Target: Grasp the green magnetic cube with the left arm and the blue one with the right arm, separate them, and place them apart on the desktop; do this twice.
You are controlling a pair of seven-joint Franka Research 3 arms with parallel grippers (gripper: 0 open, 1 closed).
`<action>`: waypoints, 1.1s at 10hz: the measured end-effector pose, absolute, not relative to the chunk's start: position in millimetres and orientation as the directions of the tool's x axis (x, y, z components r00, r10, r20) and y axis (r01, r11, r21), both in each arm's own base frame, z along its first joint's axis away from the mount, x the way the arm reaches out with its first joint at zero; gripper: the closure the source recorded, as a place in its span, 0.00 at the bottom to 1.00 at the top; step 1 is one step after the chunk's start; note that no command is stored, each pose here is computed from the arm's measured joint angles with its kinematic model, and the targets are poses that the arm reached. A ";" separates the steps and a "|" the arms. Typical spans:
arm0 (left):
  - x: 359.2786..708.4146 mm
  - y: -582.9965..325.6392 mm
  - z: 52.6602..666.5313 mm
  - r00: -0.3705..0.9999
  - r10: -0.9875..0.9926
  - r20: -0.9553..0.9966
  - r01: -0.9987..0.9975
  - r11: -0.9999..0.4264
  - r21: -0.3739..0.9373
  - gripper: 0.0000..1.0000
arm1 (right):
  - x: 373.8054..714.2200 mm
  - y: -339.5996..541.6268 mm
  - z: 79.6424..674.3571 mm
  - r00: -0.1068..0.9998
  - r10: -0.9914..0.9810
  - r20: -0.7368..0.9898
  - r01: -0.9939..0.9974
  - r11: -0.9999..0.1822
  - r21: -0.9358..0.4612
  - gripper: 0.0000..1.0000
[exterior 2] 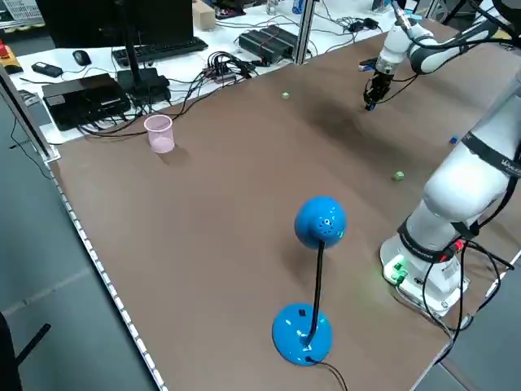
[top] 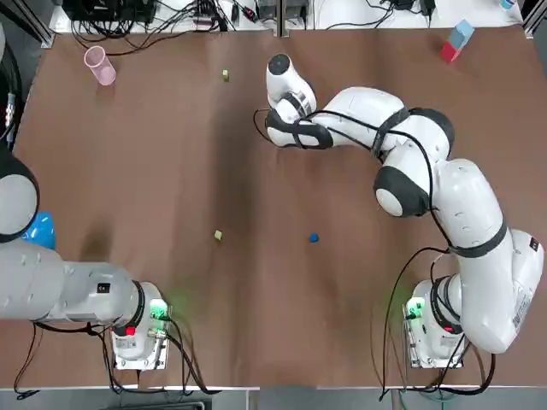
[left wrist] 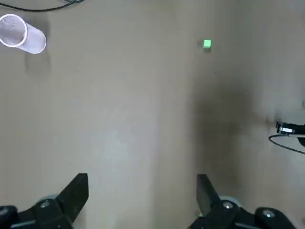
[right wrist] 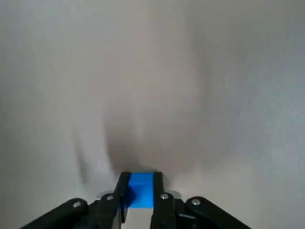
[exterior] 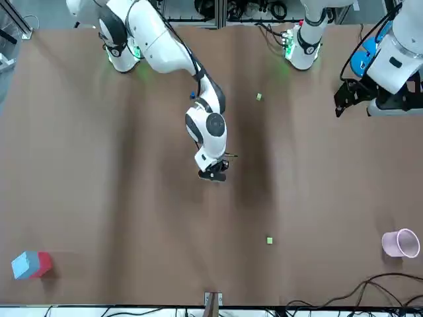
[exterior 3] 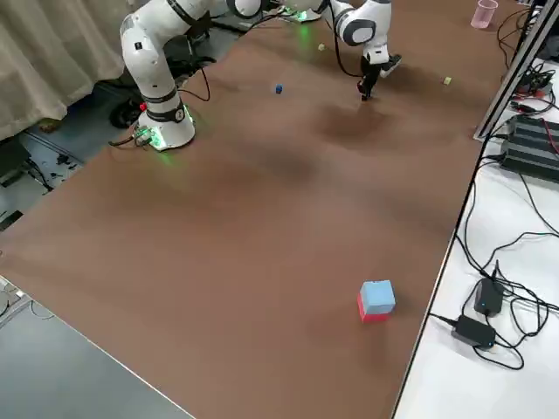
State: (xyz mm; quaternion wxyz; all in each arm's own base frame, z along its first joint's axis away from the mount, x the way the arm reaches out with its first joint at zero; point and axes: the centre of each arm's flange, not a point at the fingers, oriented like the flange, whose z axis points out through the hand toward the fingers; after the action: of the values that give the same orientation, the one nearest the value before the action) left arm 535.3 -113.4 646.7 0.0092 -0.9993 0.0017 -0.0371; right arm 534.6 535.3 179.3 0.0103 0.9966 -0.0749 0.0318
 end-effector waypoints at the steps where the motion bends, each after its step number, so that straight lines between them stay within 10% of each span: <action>1: 535.2 -114.1 646.7 0.997 -0.005 0.074 -0.004 -1.000 -0.018 0.00 | 540.0 530.6 180.3 0.985 -0.157 0.069 -0.158 -0.987 0.017 0.77; 11: 534.6 -116.8 647.2 0.997 -0.010 0.075 -0.009 -1.000 -0.018 0.00 | 672.8 454.4 236.4 0.971 -0.086 0.222 -0.075 -0.996 -0.056 0.77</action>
State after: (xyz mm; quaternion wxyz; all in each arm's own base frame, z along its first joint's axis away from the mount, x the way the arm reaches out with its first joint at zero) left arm 534.6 -116.8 647.2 0.0091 -0.9992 0.0048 -0.0377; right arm 672.8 454.4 236.4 -0.0237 0.9925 -0.0406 0.1128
